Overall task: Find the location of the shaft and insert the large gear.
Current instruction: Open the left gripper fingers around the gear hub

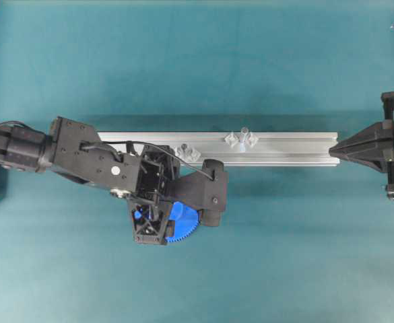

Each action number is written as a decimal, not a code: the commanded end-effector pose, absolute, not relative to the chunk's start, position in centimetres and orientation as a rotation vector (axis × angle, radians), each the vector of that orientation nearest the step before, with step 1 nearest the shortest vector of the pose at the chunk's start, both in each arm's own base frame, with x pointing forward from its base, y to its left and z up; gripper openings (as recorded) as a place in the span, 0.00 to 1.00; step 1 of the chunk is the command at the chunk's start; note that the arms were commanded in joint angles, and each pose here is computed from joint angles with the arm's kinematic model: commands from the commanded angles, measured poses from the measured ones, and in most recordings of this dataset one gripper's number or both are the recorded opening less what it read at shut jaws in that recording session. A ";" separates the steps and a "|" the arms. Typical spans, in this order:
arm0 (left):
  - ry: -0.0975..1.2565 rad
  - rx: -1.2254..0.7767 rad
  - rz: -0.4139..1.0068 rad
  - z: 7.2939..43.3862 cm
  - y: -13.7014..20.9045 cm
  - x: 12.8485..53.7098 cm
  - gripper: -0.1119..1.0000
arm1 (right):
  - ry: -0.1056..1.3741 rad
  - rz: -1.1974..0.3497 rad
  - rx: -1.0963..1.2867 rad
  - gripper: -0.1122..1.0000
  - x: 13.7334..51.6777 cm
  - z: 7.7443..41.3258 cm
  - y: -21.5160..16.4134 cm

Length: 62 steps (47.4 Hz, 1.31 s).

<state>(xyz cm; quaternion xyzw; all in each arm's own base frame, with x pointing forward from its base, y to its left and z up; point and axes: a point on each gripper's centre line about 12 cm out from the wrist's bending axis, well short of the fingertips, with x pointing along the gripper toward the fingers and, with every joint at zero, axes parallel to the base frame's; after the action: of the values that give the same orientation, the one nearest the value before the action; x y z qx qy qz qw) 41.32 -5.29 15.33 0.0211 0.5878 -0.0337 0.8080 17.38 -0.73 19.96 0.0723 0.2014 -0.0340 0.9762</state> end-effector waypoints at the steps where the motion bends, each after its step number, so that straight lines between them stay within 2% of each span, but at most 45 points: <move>1: 1.224 0.038 -0.071 16.4 -5.5 41.8 0.94 | 0.393 -0.070 0.158 0.12 17.6 20.3 -0.7; 62: 1.242 0.034 -0.064 14.6 -5.5 42.4 0.95 | 0.401 -0.072 0.157 0.12 17.5 20.2 -0.8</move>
<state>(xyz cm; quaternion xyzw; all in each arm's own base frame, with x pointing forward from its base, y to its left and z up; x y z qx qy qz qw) 41.85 -5.30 13.48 0.0143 0.5986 -0.0270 0.8005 17.33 -0.70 19.82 0.0722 0.2037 -0.0333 0.9758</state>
